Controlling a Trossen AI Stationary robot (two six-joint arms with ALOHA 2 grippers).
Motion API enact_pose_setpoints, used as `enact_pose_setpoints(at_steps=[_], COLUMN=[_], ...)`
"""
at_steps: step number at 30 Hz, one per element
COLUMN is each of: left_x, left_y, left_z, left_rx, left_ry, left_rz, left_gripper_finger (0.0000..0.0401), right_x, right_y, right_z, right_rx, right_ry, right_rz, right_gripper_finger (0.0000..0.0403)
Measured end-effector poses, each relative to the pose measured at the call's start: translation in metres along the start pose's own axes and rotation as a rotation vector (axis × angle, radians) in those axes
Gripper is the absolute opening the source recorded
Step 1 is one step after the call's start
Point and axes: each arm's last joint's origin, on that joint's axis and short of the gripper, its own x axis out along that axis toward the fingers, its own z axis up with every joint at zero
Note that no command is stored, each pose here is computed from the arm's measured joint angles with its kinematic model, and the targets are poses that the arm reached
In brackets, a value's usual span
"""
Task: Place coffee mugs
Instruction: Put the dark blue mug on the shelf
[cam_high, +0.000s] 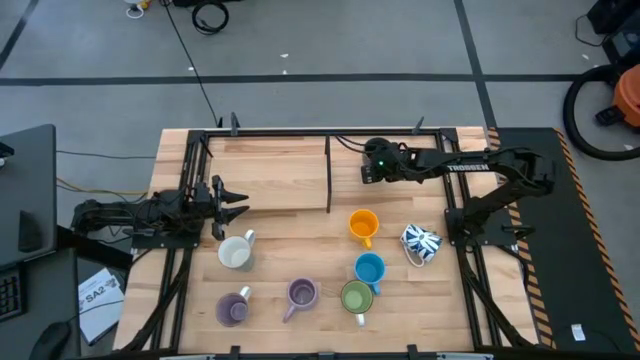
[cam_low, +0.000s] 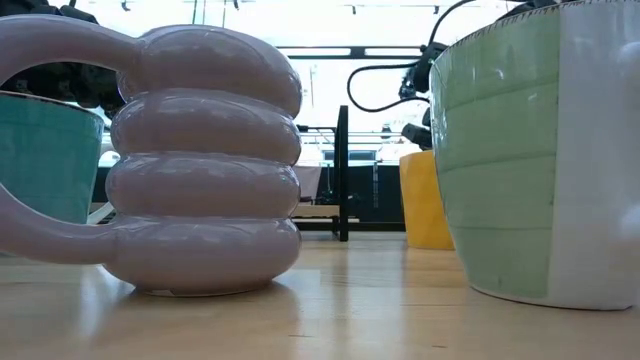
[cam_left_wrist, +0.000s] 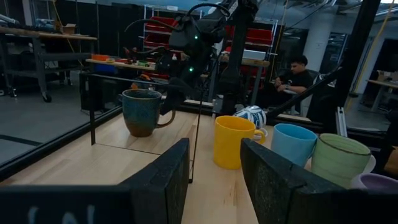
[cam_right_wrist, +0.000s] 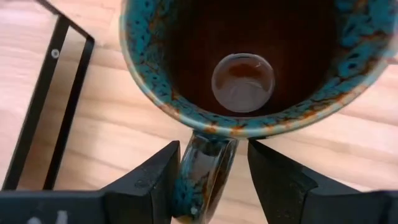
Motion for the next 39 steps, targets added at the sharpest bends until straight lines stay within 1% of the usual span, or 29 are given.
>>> enact_pose_setpoints(at_steps=[6, 11, 21, 28, 39], left_x=[0.0000, 0.0000, 0.0000, 0.0000, 0.0000], left_y=[0.0000, 0.0000, 0.0000, 0.0000, 0.0000], left_z=[0.0000, 0.0000, -0.0001, 0.0000, 0.0000], left_rx=[0.000, 0.001, 0.001, 0.001, 0.002], left_ry=[0.000, 0.000, 0.001, 0.001, 0.001], left_rz=[0.000, 0.000, 0.000, 0.000, 0.000], left_gripper_finger=[0.0151, 0.0151, 0.0151, 0.0151, 0.0151], right_x=[0.0007, 0.0016, 0.0021, 0.0021, 0.0008], right_y=[-0.0043, -0.0067, -0.0103, -0.0103, -0.0099], right_z=[0.0055, 0.0083, 0.0087, 0.0086, 0.0086], right_rx=[0.047, 0.059, 0.059, 0.033, -0.054], right_ry=[-0.009, -0.013, -0.001, 0.000, 0.013], right_rz=[-0.010, -0.017, -0.042, -0.042, -0.021], right_gripper_finger=[0.0164, 0.0133, 0.0058, 0.0057, 0.0057])
